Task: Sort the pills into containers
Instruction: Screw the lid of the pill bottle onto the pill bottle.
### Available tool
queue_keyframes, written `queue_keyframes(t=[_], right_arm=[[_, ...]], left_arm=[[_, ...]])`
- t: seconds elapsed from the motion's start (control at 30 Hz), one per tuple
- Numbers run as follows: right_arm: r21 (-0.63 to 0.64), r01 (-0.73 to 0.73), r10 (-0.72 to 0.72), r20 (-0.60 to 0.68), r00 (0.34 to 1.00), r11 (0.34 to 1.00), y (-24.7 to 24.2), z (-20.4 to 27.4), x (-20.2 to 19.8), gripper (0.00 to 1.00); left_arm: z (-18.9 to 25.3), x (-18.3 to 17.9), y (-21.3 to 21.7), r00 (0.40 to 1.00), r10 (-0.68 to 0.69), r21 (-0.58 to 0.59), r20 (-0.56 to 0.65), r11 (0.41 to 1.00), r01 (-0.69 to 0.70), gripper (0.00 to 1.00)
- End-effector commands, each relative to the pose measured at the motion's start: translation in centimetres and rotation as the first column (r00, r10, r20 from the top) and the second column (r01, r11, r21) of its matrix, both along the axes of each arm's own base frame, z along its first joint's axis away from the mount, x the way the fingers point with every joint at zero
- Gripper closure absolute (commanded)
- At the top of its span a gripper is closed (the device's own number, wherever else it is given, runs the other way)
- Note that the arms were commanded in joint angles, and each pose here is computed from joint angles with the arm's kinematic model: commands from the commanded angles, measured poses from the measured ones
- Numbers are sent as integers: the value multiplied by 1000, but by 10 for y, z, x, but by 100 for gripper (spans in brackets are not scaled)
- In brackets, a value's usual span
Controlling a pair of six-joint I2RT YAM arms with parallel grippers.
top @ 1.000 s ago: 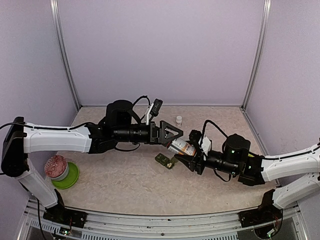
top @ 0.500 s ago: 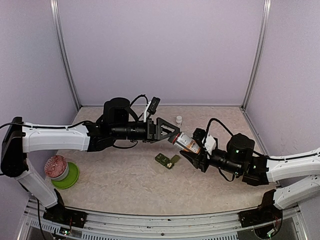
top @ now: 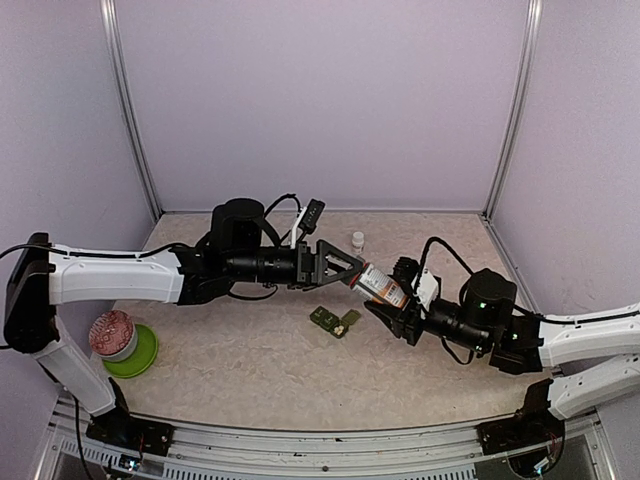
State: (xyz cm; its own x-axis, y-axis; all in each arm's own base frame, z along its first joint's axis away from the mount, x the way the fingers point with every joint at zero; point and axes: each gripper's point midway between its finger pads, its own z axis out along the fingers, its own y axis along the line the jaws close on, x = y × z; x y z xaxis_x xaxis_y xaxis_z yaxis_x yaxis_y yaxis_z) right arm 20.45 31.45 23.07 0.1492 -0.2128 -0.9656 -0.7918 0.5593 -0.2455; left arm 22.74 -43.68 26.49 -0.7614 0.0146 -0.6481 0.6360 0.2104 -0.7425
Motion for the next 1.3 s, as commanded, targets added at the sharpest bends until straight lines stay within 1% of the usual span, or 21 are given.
queue_keyframes(t=[0.0, 0.2, 0.43, 0.53, 0.7, 0.83, 1.0, 1.13, 1.27], right_arm=[[67, -19, 16, 38, 999, 998, 0, 21, -5, 77], [53, -25, 23, 27, 999, 998, 3, 14, -5, 77], [56, -27, 26, 23, 999, 998, 4, 13, -5, 77], [66, -32, 31, 14, 999, 997, 4, 13, -6, 77], [144, -38, 43, -27, 999, 989, 2, 22, -9, 77], [222, -106, 127, -84, 988, 969, 7, 31, -22, 76], [302, -129, 183, -157, 970, 945, 9, 42, -29, 76], [353, -128, 213, -215, 953, 927, 10, 48, -31, 76], [391, -140, 259, -269, 928, 910, 13, 49, -37, 76]], left_arm=[[4, 0, -5, 1000, -16, -18, 15, 1000, 16, 14], [7, 1, -5, 1000, -18, -32, 17, 999, 18, 22], [12, -3, -4, 999, -37, -65, 32, 997, 39, 41], [15, -7, -4, 997, -62, -86, 50, 994, 66, 45], [21, -17, -6, 986, -101, -110, 130, 987, 116, 50], [30, -31, -6, 964, -151, -136, 217, 974, 183, 54], [38, -48, -7, 931, -207, -146, 301, 955, 259, 62], [44, -64, -7, 900, -250, -154, 357, 935, 321, 62], [49, -74, -6, 872, -267, -149, 411, 924, 353, 63]])
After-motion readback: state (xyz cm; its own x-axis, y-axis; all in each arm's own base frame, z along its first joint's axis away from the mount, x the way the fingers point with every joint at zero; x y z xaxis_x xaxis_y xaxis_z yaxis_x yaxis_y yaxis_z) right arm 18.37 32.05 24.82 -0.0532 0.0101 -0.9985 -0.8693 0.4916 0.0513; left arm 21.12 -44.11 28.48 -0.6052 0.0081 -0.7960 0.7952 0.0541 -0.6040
